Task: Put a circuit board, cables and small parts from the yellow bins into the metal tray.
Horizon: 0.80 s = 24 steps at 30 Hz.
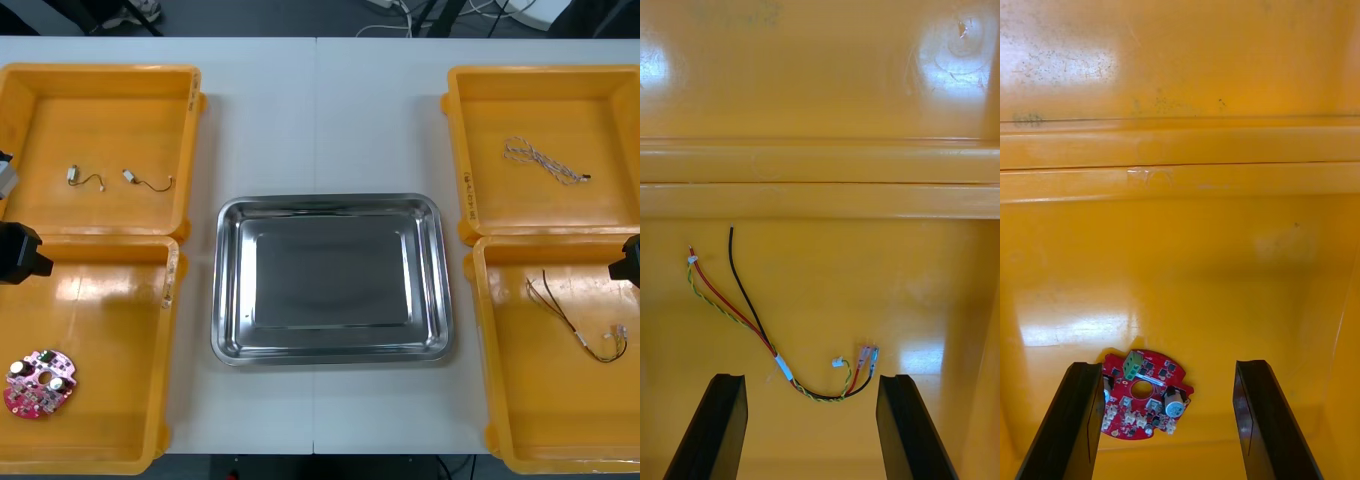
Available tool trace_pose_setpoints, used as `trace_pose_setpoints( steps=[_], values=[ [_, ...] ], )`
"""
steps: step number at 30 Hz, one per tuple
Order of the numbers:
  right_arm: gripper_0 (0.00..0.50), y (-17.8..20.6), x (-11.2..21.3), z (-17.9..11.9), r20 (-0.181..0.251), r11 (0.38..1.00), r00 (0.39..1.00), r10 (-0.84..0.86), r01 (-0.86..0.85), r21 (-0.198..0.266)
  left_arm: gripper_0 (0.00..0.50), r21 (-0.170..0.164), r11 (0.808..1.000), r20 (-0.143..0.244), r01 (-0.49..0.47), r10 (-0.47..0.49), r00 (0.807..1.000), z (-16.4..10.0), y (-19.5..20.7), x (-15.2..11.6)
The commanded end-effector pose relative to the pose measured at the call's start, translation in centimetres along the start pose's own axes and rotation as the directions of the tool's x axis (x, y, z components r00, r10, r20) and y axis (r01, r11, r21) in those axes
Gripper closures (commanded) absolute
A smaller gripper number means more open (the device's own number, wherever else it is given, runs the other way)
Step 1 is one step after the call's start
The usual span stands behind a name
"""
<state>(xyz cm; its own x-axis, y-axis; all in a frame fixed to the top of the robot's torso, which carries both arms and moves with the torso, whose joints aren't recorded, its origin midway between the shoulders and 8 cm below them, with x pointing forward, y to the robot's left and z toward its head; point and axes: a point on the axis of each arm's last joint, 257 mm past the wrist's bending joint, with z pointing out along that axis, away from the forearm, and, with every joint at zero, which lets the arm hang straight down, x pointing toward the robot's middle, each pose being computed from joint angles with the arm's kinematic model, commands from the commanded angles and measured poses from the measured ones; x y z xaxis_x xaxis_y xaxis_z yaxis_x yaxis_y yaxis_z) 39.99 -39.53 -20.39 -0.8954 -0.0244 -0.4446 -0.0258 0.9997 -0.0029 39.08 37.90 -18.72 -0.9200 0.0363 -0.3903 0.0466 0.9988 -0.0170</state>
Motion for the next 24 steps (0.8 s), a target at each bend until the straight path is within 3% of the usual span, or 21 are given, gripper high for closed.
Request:
trace_pose_setpoints(
  steps=[1, 24],
  values=[
    [0.0, 0.07, 0.09, -0.47, 0.008, 0.999, 0.999, -0.048, 0.048, 0.014, 0.0, -0.049, 0.996, 0.074, -0.08, 0.083, 0.994, -2.63, 1.32, -2.53],
    [0.0, 0.07, 0.09, -0.47, 0.008, 0.999, 0.999, -0.048, 0.048, 0.014, 0.0, -0.049, 0.996, 0.074, -0.08, 0.083, 0.994, -2.63, 1.32, -2.53]
  ],
)
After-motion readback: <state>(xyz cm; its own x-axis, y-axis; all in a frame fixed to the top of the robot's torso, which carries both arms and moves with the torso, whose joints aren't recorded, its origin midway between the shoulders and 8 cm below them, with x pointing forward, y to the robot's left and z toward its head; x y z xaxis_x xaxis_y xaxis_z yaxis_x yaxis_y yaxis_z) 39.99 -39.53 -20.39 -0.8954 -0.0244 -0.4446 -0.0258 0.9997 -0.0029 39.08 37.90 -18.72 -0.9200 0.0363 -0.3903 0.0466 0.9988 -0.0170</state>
